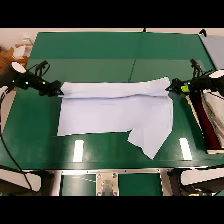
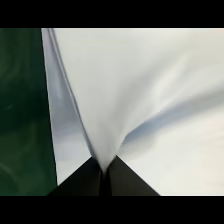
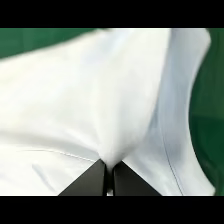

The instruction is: Fold the shirts.

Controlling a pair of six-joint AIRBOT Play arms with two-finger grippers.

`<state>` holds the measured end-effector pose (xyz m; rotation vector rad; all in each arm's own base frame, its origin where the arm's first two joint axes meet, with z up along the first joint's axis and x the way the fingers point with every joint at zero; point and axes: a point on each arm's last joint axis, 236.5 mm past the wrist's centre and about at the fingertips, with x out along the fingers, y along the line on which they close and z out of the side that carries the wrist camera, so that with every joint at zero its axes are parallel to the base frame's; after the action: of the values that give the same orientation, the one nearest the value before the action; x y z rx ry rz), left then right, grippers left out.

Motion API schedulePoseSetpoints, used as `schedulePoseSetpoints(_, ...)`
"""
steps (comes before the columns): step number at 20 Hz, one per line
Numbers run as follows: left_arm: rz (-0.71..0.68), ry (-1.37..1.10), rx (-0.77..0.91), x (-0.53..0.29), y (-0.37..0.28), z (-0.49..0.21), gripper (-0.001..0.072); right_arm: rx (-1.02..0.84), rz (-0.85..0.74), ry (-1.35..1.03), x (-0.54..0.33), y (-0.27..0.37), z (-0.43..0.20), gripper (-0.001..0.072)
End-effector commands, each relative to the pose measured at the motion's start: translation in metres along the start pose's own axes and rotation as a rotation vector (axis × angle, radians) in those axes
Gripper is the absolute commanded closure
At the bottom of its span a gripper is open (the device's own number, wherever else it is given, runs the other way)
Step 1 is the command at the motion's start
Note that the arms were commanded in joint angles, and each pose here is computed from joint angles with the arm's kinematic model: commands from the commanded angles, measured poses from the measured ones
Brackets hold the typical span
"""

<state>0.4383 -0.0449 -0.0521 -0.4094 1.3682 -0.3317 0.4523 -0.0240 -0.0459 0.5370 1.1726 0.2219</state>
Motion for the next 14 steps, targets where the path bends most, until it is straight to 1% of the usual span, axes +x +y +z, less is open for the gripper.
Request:
schedulePoseSetpoints(1, 0.032, 0.107, -0.015, 0.003, 0.010, -0.028, 0.0686, 0.016, -0.043, 0.081, 0.013, -0.019, -0.036, 0.0695)
schedulePoseSetpoints(4, 0.007, 0.115, -0.042, 0.003, 0.004, -0.030, 0.0686, 0.018, -0.054, 0.089, 0.016, -0.023, -0.040, 0.0694)
schedulePoseSetpoints(11, 0.012, 0.090, -0.081, 0.005, 0.005, -0.025, 0.0685, 0.019, -0.064, 0.060, 0.016, -0.025, -0.033, 0.0689)
schedulePoseSetpoints(12, 0.014, 0.092, -0.092, 0.006, 0.006, -0.026, 0.0610, 0.020, -0.063, 0.060, 0.016, -0.025, -0.033, 0.0570)
schedulePoseSetpoints(13, 0.017, 0.097, -0.113, 0.005, 0.007, -0.027, 0.0242, 0.020, -0.059, 0.064, 0.015, -0.023, -0.033, 0.0360)
schedulePoseSetpoints(14, 0.018, 0.117, -0.153, -0.001, 0.010, -0.031, 0.0171, 0.027, -0.051, 0.071, 0.008, -0.020, -0.031, 0.0341)
